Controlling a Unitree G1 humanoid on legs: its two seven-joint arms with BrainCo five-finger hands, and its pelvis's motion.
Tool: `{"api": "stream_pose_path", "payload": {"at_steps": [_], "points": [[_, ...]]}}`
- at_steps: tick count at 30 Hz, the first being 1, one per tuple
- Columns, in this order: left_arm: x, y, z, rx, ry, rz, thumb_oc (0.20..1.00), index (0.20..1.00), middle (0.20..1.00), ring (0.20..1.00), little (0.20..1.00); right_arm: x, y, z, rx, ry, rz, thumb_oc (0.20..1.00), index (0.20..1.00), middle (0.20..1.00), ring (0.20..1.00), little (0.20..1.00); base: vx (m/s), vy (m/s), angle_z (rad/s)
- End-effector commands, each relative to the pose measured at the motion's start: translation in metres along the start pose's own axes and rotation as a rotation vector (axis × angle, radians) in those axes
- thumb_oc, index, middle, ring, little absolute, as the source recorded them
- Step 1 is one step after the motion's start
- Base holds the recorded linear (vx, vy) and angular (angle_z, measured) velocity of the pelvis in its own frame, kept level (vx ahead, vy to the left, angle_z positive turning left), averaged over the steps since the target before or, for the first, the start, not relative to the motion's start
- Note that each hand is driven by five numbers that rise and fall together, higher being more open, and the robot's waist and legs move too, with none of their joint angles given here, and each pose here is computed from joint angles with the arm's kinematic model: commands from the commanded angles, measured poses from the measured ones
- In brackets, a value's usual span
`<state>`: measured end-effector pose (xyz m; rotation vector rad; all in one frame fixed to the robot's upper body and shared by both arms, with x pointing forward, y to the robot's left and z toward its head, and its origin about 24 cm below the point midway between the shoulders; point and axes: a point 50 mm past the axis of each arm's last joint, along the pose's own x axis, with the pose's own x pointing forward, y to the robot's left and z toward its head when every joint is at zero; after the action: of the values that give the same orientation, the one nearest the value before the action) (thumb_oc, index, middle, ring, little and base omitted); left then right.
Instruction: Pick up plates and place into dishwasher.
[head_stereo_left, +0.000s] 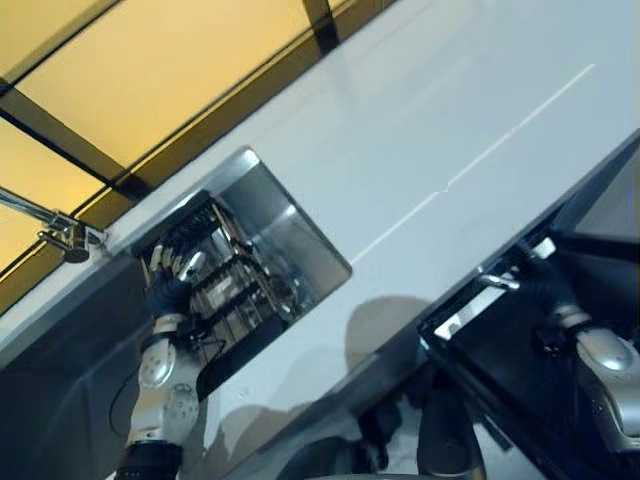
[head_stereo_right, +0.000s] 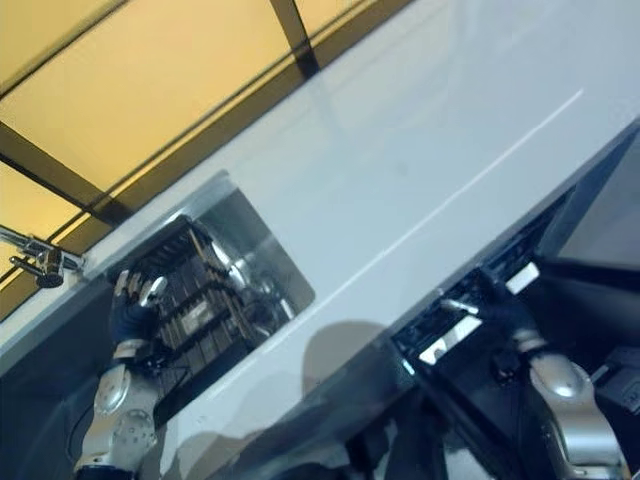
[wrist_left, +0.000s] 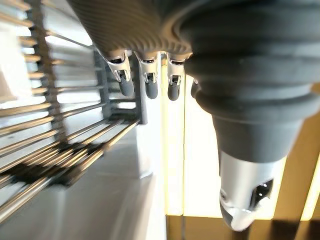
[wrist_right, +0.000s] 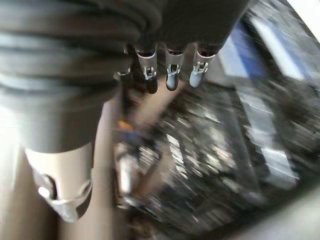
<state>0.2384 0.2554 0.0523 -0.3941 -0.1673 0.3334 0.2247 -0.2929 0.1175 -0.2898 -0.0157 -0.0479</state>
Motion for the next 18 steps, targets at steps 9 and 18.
{"api": "stream_pose_path", "payload": {"at_steps": [9, 18], "points": [[-0.015, 0.036, 0.027, 0.125, -0.045, -0.035, 1.000, 1.000, 1.000, 1.000, 1.000, -0.037, -0.032, -0.013, 0.008, 0.022, -0.355, 1.000, 1.000, 1.000, 1.000, 1.000, 0.03, 0.042, 0.08], [-0.026, 0.058, 0.033, 0.203, -0.032, 0.003, 1.000, 1.000, 1.000, 1.000, 1.000, -0.057, -0.035, -0.054, -0.083, 0.237, -0.633, 1.000, 1.000, 1.000, 1.000, 1.000, 0.13, -0.068, -0.37]]}}
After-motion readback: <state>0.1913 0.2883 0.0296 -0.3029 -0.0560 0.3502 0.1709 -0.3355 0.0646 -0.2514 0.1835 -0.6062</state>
